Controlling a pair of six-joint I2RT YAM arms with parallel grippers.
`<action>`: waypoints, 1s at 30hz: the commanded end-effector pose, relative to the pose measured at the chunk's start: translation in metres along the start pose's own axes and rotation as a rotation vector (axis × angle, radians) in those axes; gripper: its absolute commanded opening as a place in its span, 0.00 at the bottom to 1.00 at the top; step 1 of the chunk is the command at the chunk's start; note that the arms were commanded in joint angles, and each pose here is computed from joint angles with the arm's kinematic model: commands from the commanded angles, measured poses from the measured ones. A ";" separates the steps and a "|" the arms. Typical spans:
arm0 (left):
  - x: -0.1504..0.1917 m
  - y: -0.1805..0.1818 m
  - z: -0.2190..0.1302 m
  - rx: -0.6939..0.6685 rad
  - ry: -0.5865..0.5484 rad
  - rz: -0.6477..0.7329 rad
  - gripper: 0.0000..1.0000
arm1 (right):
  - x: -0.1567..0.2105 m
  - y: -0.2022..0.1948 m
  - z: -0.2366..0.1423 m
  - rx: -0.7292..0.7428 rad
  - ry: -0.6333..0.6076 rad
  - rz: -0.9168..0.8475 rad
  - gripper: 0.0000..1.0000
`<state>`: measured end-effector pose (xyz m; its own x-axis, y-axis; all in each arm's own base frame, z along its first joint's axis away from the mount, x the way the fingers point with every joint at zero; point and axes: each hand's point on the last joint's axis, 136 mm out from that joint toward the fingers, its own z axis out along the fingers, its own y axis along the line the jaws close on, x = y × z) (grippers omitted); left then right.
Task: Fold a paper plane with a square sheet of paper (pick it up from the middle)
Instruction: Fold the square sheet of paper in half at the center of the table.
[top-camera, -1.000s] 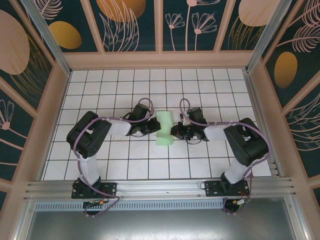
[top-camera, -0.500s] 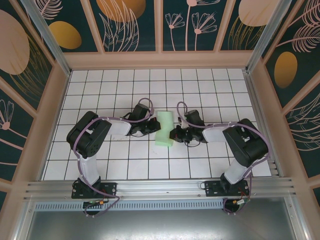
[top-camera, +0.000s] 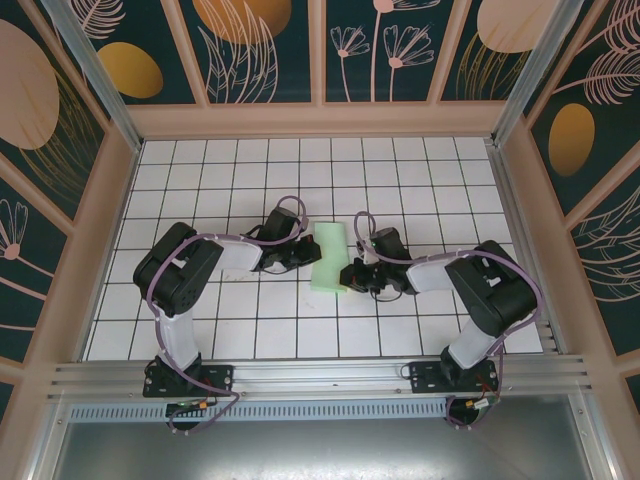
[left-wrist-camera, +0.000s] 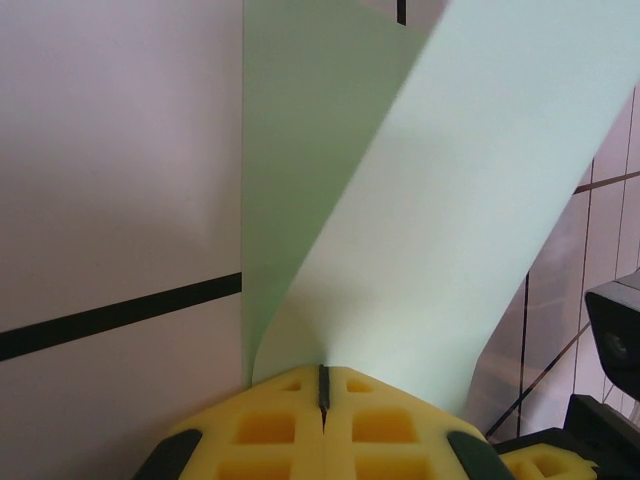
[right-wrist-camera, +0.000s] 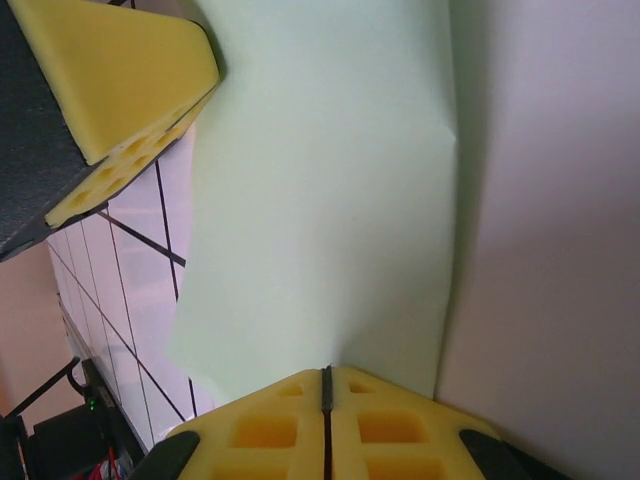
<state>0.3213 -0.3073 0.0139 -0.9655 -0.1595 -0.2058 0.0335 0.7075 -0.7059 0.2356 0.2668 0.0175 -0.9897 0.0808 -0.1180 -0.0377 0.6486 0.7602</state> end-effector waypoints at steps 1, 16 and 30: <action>0.028 0.043 0.005 -0.144 0.073 -0.039 0.00 | 0.011 -0.017 0.005 0.054 0.023 0.023 0.09; 0.028 0.043 0.004 -0.144 0.073 -0.040 0.00 | 0.022 0.006 -0.004 -0.029 0.008 -0.010 0.10; 0.027 0.041 0.003 -0.140 0.071 -0.033 0.00 | -0.015 0.031 -0.023 -0.003 -0.092 -0.064 0.10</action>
<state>0.3214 -0.3071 0.0139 -0.9652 -0.1577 -0.2088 0.0366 0.7086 -0.7047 0.2197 0.2657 0.0252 -0.9888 0.0775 -0.1274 -0.0436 0.6666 0.7441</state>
